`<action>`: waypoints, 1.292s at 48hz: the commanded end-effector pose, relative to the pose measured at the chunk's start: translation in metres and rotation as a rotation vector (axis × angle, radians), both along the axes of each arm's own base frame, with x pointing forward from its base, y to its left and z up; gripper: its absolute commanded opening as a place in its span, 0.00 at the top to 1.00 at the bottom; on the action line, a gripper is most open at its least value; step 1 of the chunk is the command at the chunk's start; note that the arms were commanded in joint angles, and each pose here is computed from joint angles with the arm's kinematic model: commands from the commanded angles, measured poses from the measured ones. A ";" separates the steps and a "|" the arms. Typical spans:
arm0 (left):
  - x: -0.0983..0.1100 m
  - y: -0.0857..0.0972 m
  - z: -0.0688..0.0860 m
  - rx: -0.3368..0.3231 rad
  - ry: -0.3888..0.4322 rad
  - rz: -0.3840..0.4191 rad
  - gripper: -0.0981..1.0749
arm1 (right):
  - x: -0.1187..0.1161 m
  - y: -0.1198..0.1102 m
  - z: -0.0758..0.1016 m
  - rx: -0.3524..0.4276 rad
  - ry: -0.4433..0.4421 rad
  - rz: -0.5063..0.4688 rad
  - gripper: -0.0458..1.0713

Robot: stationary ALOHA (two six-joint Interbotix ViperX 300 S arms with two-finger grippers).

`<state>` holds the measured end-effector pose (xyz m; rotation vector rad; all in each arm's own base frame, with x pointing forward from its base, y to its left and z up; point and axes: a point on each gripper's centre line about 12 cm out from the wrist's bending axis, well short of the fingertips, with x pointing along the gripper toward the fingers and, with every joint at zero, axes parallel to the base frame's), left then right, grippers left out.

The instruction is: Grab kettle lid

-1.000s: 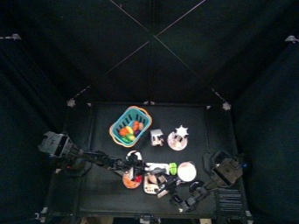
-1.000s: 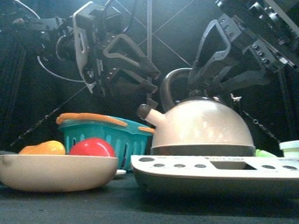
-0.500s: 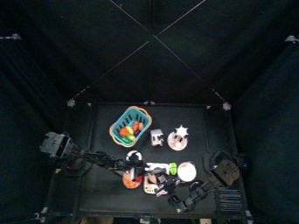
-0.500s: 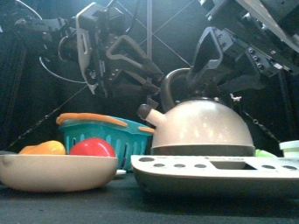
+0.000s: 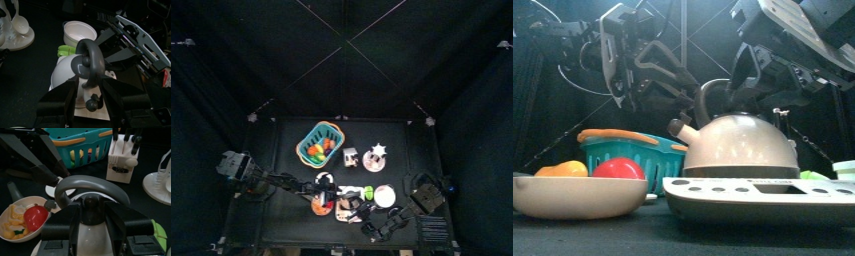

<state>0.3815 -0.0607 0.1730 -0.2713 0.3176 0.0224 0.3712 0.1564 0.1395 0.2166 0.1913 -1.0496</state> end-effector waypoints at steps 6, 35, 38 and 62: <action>0.005 0.000 0.010 -0.005 -0.030 0.001 0.27 | 0.002 0.001 0.009 0.013 -0.030 -0.012 0.40; 0.004 0.000 0.009 -0.004 -0.027 0.001 0.27 | 0.004 0.003 0.022 -0.029 -0.071 -0.029 0.42; 0.005 0.000 0.010 -0.005 -0.030 0.001 0.27 | 0.004 0.004 0.022 -0.030 -0.072 -0.026 0.42; 0.004 0.000 0.009 -0.007 -0.027 0.002 0.27 | 0.002 0.005 0.020 -0.014 -0.056 -0.038 0.42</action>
